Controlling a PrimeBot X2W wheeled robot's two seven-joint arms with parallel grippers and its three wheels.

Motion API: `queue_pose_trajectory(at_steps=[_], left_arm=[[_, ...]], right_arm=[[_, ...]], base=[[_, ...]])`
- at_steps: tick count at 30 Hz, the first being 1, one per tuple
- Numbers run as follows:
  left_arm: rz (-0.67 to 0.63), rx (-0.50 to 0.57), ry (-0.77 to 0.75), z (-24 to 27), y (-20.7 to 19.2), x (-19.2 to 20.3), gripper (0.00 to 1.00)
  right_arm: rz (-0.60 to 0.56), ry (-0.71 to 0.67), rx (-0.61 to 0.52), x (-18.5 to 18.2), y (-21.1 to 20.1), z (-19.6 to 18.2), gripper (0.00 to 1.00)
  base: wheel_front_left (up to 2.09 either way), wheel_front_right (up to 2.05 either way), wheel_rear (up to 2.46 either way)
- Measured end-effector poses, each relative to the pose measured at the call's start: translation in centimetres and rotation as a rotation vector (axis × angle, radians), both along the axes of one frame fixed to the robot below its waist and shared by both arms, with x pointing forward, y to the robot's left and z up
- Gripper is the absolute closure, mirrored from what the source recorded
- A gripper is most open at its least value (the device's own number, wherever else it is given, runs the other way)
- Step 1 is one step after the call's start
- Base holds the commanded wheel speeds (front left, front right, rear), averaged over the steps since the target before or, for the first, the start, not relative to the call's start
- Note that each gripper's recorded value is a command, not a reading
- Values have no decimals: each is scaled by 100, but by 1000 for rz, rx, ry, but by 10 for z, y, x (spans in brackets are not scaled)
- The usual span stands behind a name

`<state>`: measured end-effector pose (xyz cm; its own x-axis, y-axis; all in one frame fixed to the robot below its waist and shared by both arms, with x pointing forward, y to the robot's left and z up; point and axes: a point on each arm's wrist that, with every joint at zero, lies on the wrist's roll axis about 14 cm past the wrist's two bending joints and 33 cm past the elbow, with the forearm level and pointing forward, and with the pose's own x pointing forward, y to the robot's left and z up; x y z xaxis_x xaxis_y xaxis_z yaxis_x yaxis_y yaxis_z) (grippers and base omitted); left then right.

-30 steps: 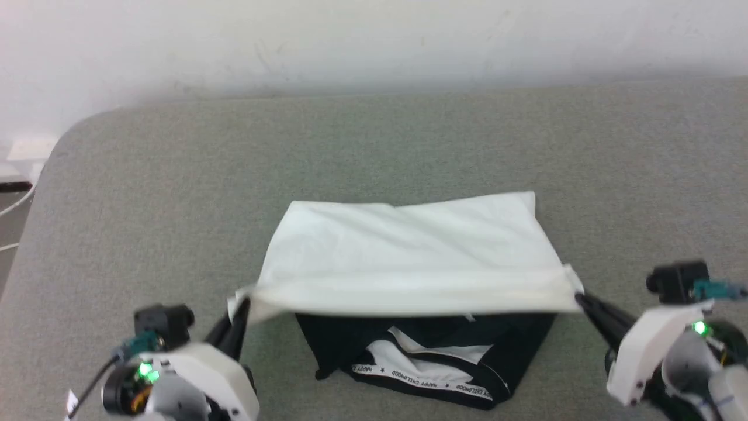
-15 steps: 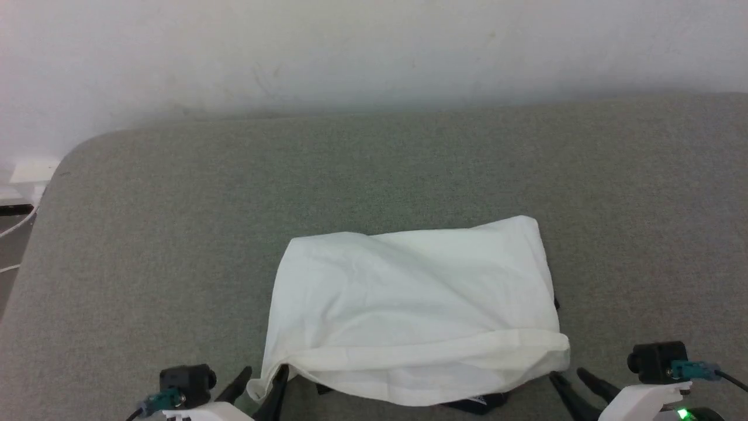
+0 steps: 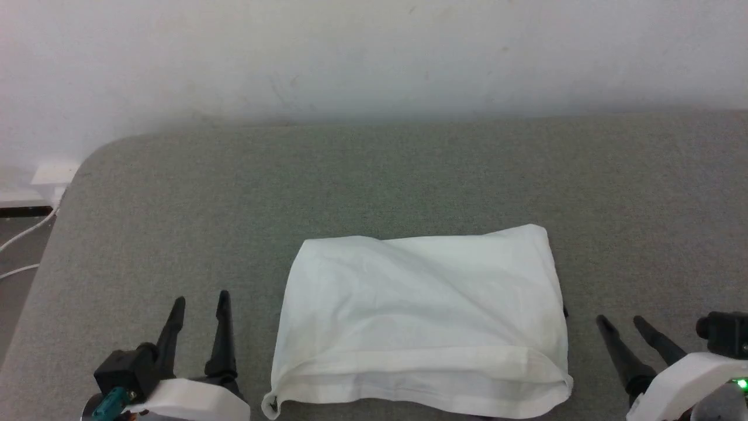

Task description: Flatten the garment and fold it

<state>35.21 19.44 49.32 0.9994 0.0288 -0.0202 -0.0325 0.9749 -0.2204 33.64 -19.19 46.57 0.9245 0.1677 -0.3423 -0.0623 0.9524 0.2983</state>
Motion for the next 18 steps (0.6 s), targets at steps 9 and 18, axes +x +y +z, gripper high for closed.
queue_pose_trajectory(at_steps=[9, 18], left_arm=[[117, 110, -151, 45, 31, -6, 0], [124, 142, -149, 43, 39, -13, 0]], right_arm=[[34, 234, -19, 22, -9, -36, 0], [173, 449, 7, 40, 35, -74, 0]], base=[[0, 0, 0], [0, 0, 0]])
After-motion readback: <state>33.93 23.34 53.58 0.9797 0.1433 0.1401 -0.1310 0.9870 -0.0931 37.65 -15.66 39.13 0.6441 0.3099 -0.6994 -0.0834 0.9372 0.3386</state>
